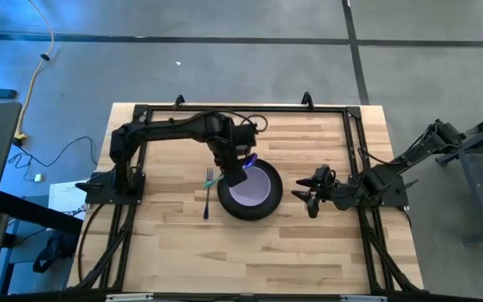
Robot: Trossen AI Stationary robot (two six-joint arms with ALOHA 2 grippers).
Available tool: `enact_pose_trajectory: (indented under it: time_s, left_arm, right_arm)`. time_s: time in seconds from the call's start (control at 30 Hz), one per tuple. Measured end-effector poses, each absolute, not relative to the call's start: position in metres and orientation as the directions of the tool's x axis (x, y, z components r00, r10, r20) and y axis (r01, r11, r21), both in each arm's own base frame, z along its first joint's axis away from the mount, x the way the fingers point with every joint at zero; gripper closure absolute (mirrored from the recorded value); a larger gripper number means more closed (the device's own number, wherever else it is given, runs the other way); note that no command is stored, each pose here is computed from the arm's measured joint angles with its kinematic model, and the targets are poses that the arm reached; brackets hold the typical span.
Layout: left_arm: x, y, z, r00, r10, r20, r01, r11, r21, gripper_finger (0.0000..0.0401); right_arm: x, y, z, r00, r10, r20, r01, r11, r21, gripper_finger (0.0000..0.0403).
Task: Set table place
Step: Put the blue spoon into the violet bowl
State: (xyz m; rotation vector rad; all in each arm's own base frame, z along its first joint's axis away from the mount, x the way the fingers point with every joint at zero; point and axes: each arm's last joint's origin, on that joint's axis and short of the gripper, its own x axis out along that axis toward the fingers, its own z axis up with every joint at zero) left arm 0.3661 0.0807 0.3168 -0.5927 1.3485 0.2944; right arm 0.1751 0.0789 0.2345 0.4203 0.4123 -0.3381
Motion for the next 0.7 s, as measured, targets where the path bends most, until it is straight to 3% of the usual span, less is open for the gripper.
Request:
enact_pose_trajectory:
  time_s: [0.7]
  left_arm:
    - [0.39, 0.068, 0.273, 0.098, -0.317, -0.943, -0.541, 0.778, -0.318, 0.0401]
  right_arm:
    - [0.172, 0.078, 0.229, 0.835, -0.207, -0.51, 0.399, 0.866, 0.302, 0.0199]
